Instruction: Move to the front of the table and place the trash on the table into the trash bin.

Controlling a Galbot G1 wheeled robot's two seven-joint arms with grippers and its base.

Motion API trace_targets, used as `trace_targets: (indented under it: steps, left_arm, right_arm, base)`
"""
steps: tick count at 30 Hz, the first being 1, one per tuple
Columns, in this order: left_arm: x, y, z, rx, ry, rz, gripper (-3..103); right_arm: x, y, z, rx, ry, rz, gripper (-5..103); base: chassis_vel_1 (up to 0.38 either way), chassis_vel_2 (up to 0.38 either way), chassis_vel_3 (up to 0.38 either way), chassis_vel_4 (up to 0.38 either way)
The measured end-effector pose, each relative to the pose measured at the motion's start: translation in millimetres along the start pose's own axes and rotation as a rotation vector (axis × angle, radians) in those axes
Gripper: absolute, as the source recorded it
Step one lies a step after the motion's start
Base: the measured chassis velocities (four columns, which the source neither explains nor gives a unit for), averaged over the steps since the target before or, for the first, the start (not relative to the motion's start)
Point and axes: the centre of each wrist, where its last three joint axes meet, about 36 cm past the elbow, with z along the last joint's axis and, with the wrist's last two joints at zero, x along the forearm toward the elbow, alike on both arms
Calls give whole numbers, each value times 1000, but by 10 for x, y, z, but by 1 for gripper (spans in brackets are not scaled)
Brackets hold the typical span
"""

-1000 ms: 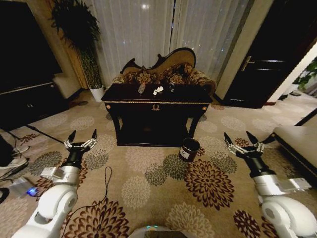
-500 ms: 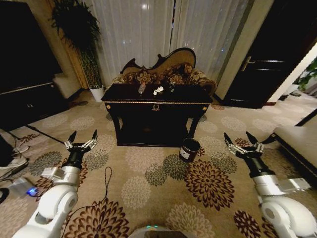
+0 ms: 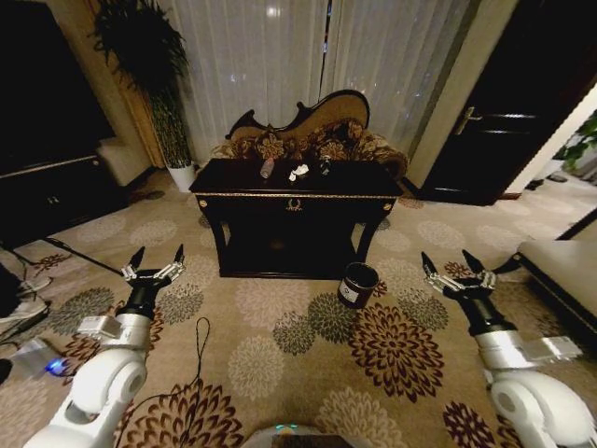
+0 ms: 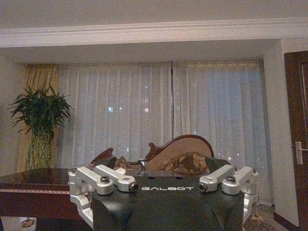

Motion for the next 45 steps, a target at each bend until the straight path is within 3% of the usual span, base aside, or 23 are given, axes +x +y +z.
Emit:
trace_targets:
  steps: [45]
  left_arm:
    - [36,-16,25,10,5,16,100]
  right_arm:
    - [53,69,47,-13,12,-5,100]
  base:
    - [-96,97,102,-94]
